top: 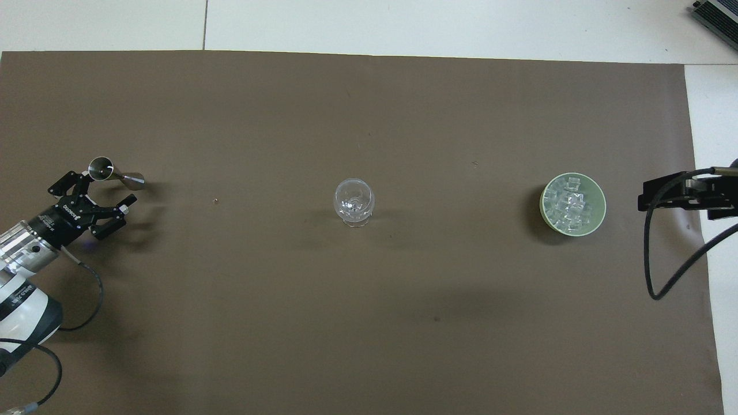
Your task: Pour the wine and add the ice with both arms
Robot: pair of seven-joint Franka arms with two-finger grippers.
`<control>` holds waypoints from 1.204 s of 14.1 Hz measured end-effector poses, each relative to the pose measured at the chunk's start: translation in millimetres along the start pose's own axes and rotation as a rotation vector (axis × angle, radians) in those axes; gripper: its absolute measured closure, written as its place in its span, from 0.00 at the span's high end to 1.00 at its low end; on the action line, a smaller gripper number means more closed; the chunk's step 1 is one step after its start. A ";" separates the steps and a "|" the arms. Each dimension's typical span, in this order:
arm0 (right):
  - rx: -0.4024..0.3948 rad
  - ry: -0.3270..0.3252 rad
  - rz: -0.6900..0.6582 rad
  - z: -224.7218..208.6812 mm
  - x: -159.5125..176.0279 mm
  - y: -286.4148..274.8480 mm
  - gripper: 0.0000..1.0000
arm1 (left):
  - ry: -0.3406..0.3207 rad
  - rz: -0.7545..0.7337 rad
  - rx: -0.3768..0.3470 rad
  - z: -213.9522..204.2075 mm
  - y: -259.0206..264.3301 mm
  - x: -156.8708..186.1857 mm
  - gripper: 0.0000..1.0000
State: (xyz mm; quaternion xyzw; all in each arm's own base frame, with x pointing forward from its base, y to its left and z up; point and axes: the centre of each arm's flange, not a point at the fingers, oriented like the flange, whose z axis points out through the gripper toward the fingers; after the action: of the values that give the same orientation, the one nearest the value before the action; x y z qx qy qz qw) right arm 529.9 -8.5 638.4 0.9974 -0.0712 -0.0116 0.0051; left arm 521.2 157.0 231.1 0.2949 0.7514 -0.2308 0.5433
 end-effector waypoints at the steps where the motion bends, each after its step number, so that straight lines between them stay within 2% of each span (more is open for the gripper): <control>1: 0.000 0.000 0.000 0.0 0.0 0.0 1.00 | 0.003 0.001 -0.003 0.6 0.3 -0.5 1.00; 12: 0.000 0.000 0.000 0.0 0.0 0.0 1.00 | 0.001 -0.027 -0.044 9.6 -1.8 2.1 0.99; 17: 0.000 0.000 0.000 0.0 0.0 0.0 1.00 | 0.004 -0.031 -0.057 11.4 -1.8 1.9 0.93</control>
State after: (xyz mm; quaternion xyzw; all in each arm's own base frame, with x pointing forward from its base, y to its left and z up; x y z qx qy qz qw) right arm 529.9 -8.5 638.4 0.9974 -0.0712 -0.0116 0.0051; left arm 527.2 148.4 225.9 0.2682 0.7634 -0.2170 0.5461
